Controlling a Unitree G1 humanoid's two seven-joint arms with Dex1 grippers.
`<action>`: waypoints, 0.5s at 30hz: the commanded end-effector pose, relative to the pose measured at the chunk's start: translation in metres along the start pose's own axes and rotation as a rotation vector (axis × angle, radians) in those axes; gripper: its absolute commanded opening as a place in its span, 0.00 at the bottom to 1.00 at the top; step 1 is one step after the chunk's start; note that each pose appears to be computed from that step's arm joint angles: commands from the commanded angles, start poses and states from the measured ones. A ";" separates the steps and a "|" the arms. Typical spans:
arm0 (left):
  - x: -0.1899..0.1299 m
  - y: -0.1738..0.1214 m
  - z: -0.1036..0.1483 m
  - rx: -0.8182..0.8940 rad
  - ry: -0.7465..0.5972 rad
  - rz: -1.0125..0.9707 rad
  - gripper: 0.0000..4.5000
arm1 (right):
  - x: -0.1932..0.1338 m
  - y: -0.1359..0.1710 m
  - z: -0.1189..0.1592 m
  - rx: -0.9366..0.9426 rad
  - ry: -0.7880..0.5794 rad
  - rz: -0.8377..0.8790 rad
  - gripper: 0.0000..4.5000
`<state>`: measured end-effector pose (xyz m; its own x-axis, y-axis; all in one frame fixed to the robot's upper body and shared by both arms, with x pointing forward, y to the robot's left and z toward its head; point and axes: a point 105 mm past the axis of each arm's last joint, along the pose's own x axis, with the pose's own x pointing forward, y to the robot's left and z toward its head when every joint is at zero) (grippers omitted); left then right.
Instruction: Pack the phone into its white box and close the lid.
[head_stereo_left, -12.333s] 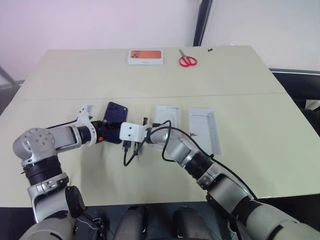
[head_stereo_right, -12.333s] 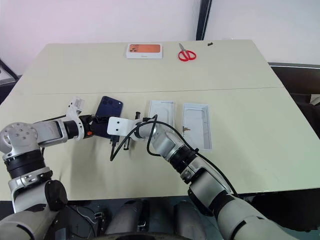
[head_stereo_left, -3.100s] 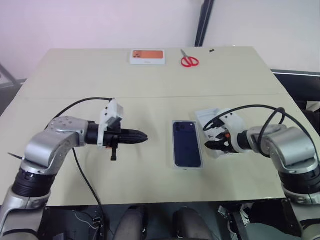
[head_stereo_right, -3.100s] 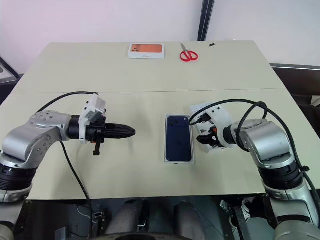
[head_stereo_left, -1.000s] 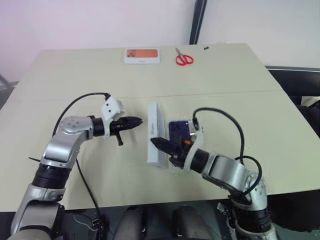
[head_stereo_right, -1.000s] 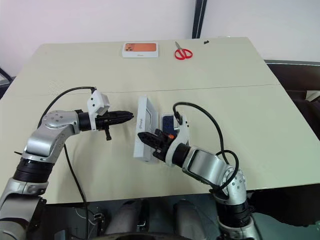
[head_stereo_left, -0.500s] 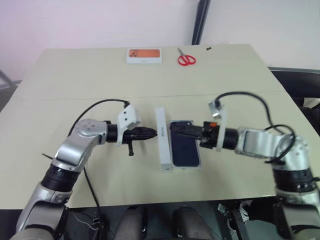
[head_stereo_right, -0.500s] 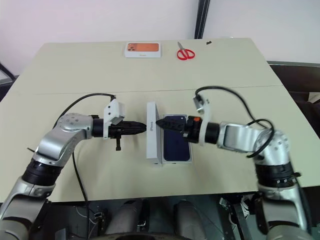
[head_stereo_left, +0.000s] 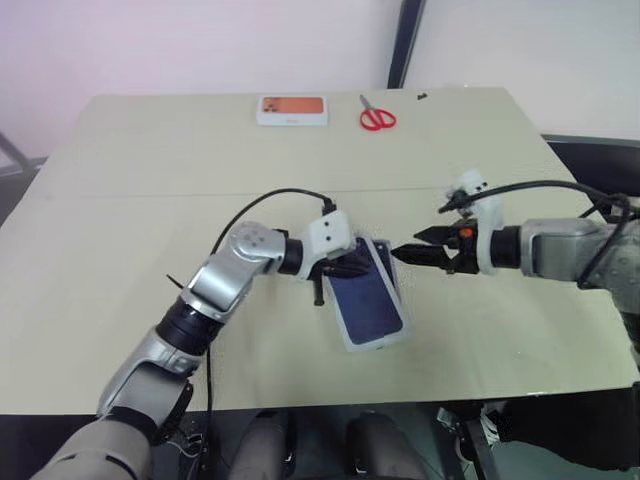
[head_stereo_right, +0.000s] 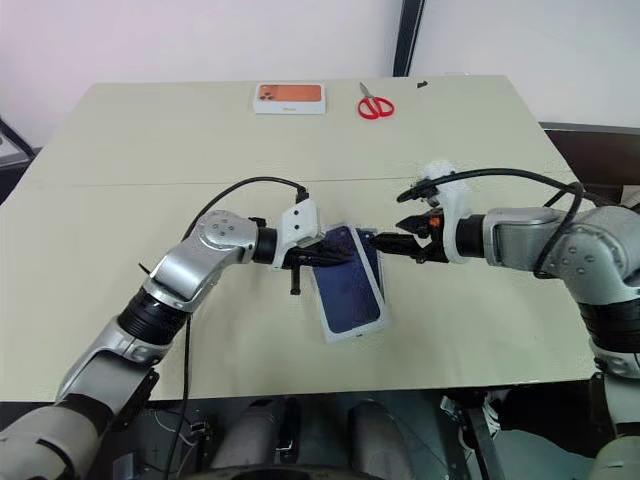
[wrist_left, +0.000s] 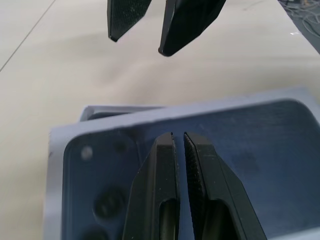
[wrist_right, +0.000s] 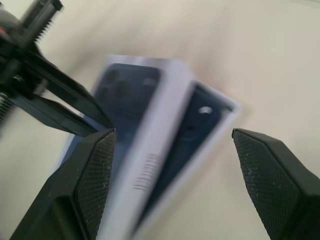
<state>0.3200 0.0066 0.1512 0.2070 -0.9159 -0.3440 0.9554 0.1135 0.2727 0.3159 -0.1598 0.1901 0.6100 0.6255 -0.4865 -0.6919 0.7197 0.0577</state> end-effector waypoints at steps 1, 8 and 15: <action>-0.022 0.023 0.017 0.035 -0.050 0.120 0.08 | -0.007 -0.003 0.009 -0.190 -0.023 -0.029 0.67; -0.065 0.015 0.012 0.018 -0.033 0.116 0.08 | -0.011 -0.007 -0.018 -0.592 0.146 -0.031 0.01; -0.078 -0.017 -0.007 0.024 0.087 -0.070 0.08 | -0.004 -0.008 -0.026 -0.792 0.208 -0.009 0.01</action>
<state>0.2949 0.0835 0.1618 0.1896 -0.8814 -0.4327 0.9662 0.0891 0.2419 0.3070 -0.1782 0.1600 0.5694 0.4998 -0.6527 -0.8209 0.3028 -0.4842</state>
